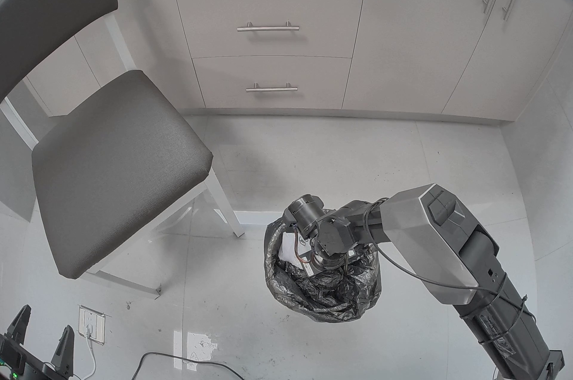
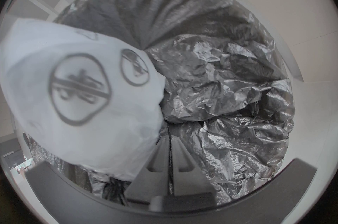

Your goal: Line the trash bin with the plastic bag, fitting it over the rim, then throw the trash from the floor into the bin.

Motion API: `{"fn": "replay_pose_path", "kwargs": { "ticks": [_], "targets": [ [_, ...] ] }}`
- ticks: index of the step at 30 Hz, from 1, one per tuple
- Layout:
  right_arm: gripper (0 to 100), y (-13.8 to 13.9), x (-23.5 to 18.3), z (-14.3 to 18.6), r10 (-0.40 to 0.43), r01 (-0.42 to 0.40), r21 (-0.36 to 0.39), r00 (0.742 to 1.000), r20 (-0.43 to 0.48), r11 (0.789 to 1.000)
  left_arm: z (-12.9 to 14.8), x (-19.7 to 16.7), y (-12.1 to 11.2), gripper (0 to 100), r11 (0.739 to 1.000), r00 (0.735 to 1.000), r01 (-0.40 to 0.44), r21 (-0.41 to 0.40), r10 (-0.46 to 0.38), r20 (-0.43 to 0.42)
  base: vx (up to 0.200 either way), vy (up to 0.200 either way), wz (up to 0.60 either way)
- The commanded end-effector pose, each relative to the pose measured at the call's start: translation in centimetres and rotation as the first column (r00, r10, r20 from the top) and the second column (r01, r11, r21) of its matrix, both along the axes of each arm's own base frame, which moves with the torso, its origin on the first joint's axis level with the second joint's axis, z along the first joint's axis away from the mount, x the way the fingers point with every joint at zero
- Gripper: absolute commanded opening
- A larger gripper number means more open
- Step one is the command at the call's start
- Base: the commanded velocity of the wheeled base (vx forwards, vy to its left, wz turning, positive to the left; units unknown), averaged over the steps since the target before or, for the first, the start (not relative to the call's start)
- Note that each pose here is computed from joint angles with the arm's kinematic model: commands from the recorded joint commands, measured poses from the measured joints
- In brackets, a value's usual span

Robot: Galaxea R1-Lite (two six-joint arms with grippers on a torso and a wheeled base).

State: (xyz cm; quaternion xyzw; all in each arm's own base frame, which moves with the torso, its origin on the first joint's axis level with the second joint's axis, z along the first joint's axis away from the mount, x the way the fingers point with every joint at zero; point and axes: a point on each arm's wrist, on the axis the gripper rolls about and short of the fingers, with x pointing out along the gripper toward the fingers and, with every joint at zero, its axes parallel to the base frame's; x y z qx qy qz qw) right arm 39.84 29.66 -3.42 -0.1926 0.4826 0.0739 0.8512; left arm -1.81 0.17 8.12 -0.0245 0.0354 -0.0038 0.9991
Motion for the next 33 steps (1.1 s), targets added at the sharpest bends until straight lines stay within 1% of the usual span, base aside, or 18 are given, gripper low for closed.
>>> {"fn": "replay_pose_path", "kwargs": {
  "ticks": [1, 2, 3, 6, 7, 9, 11, 12, 15, 17, 18, 19, 23, 33],
  "targets": [
    [0, -0.4, 0.3, 0.5, -0.009, 0.009, 0.004, 1.000, 0.006, 1.000, 0.0, 0.0, 0.0, 100, 1.000, 1.000, 0.000, 0.000, 0.000, -0.001, 0.000, 0.000, 0.00],
    [0, -0.4, 0.3, 0.8, -0.009, 0.009, 0.006, 1.000, 0.010, 1.000, 0.0, 0.0, 0.0, 100, 1.000, 1.000, 0.000, 0.000, 0.000, -0.001, 0.000, 0.000, 0.00],
    [0, -0.5, 0.3, 2.1, -0.010, 0.009, 0.016, 1.000, 0.023, 1.000, 0.0, 0.0, 0.0, 100, 1.000, 1.000, 0.000, 0.000, 0.000, 0.000, 0.000, 0.000, 0.00],
    [0, -0.7, 0.2, 4.2, -0.007, 0.006, 0.025, 0.999, 0.038, 1.000, 0.0, 0.0, 0.0, 100, 1.000, 1.000, 0.000, 0.000, 0.000, 0.000, 0.000, 0.000, 0.00],
    [0, -0.5, -0.3, 5.8, 0.000, -0.002, 0.031, 0.999, 0.045, 1.000, 0.0, 0.0, 0.0, 100, 1.000, 1.000, 0.000, 0.000, 0.000, -0.001, 0.000, 0.000, 0.00],
    [0, -0.5, -1.0, 7.8, 0.008, -0.009, 0.032, 0.999, 0.045, 0.999, 0.0, 0.0, 0.0, 100, 1.000, 1.000, 0.000, 0.000, 0.000, 0.000, 0.000, 0.000, 0.00],
    [0, -0.3, -1.5, 8.7, 0.013, -0.015, 0.036, 0.999, 0.048, 0.999, 0.0, 0.0, 0.0, 100, 1.000, 1.000, 0.000, 0.000, 0.000, 0.000, 0.000, 0.000, 0.00],
    [0, 0.6, -2.6, 10.2, 0.036, -0.040, 0.053, 0.997, 0.065, 0.998, 0.0, 0.0, 0.0, 100, 1.000, 1.000, 0.000, 0.000, 0.000, -0.001, 0.000, 0.000, 0.00],
    [0, 1.8, -4.0, 11.8, 0.057, -0.065, 0.082, 0.995, 0.087, 0.995, 0.0, 0.0, 0.0, 100, 1.000, 1.000, 0.000, 0.000, 0.000, 0.000, 0.000, 0.000, 0.00],
    [0, 2.2, -4.4, 12.0, 0.067, -0.075, 0.085, 0.994, 0.090, 0.994, 0.0, 0.0, 0.0, 100, 1.000, 1.000, 0.000, 0.000, 0.000, 0.000, 0.000, 0.000, 0.00],
    [0, 3.2, -5.3, 12.2, 0.091, -0.100, 0.089, 0.992, 0.092, 0.991, 0.0, 0.0, 0.0, 100, 1.000, 1.000, 0.000, 0.000, 0.000, -0.001, 0.000, 0.000, 0.00],
    [0, 3.4, -5.5, 12.1, 0.098, -0.106, 0.088, 0.991, 0.091, 0.990, 0.0, 0.0, 0.0, 100, 1.000, 1.000, 0.000, 0.000, 0.000, -0.001, 0.000, 0.000, 0.00],
    [0, 4.8, -6.7, 10.9, 0.137, -0.142, 0.073, 0.988, 0.072, 0.987, 0.0, 0.0, 0.0, 100, 1.000, 1.000, 0.000, 0.000, 0.000, -0.001, 0.000, 0.000, 0.00],
    [0, 5.3, -6.4, 7.8, 0.126, -0.128, 0.049, 0.991, 0.032, 0.991, 0.0, 0.0, 0.0, 100, 1.000, 1.000, 0.000, 0.000, 0.000, -0.001, 0.000, 0.000, 0.00]
  ]
}}
